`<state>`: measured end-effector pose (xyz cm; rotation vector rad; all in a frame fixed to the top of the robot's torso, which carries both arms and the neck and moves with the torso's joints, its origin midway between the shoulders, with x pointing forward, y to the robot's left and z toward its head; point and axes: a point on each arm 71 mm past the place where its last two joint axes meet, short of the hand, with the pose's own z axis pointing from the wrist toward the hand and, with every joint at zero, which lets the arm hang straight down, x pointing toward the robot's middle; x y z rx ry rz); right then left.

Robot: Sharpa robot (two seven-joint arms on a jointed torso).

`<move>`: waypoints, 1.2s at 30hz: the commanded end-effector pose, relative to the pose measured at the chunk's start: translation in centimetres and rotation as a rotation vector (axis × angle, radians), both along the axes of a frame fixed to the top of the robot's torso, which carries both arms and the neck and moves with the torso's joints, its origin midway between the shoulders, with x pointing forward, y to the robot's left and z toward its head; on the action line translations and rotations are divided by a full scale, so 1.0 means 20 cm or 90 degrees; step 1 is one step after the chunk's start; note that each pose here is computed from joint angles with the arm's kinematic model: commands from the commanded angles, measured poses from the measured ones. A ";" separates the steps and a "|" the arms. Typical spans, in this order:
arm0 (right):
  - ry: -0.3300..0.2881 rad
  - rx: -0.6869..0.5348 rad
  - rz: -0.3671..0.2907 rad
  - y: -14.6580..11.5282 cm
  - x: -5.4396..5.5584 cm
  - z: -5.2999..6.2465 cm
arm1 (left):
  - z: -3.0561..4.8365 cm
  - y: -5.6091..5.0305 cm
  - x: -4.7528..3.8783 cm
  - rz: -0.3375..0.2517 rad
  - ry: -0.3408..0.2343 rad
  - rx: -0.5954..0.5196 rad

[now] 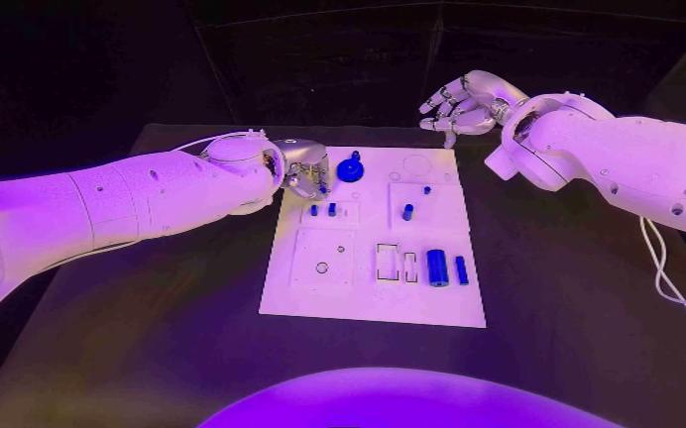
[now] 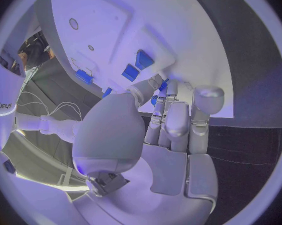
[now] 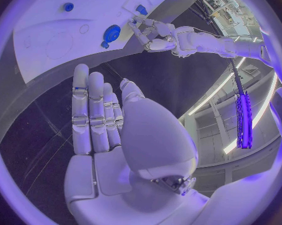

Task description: Assemble the parts on the task board

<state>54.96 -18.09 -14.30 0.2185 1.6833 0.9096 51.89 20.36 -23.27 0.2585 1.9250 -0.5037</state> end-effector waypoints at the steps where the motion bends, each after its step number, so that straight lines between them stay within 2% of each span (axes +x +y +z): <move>1: -0.005 0.004 0.003 0.00 0.00 0.01 | 0.014 0.00 0.002 0.000 -0.013 -0.010; 14: -0.005 0.003 0.003 0.00 0.00 0.01 | 0.025 -0.01 0.001 -0.002 -0.029 -0.022; 36: -0.004 0.003 0.003 0.00 0.00 0.01 | 0.024 0.00 0.003 0.000 -0.029 -0.021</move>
